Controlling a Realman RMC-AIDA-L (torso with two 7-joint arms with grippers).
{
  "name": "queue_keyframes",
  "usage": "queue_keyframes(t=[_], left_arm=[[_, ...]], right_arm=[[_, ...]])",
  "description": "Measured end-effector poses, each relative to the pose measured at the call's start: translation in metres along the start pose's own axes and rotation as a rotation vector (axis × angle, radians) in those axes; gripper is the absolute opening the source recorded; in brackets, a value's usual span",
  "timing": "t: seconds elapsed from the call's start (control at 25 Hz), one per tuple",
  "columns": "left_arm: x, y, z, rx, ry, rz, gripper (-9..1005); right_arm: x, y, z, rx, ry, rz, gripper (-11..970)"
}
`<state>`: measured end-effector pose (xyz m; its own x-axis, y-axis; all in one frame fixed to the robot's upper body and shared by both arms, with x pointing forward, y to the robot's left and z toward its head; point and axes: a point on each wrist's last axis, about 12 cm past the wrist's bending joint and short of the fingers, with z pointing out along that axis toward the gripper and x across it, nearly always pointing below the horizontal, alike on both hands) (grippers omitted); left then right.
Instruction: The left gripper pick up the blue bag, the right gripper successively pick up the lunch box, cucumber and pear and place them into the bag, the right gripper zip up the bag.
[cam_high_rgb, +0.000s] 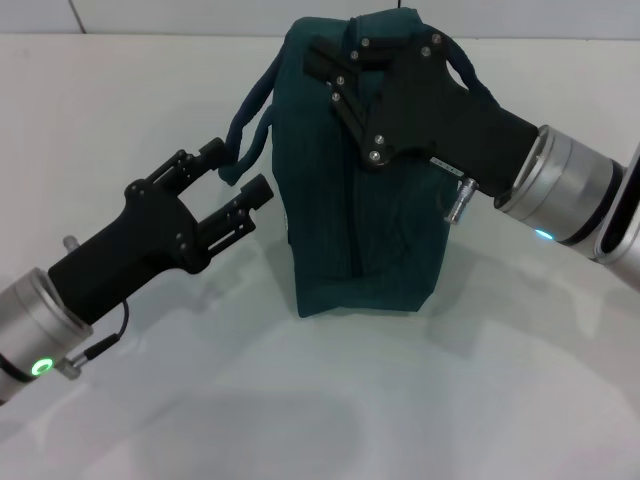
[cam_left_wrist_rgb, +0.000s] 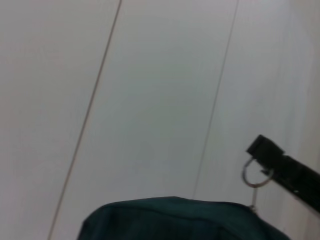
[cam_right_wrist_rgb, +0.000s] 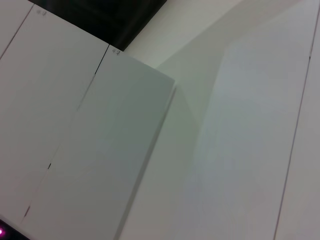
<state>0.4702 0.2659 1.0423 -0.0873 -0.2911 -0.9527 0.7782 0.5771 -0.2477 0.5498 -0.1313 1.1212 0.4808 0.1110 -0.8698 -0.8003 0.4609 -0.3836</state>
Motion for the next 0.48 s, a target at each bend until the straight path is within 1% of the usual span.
queue_keyframes(t=[0.2,0.36,0.48], left_arm=[[0.003,-0.006,0.0,0.024,-0.001,-0.01,743],[0.006,-0.01,0.009,0.068,0.02,-0.014,738],[0.007,-0.011,0.015,0.082,0.027,-0.019,735]], right_arm=[[0.0,-0.001,0.003,-0.002,0.006,-0.004,17],[0.0,0.0,0.006,-0.012,0.006,-0.006,17],[-0.001,0.0,0.008,-0.016,0.003,-0.007,17]])
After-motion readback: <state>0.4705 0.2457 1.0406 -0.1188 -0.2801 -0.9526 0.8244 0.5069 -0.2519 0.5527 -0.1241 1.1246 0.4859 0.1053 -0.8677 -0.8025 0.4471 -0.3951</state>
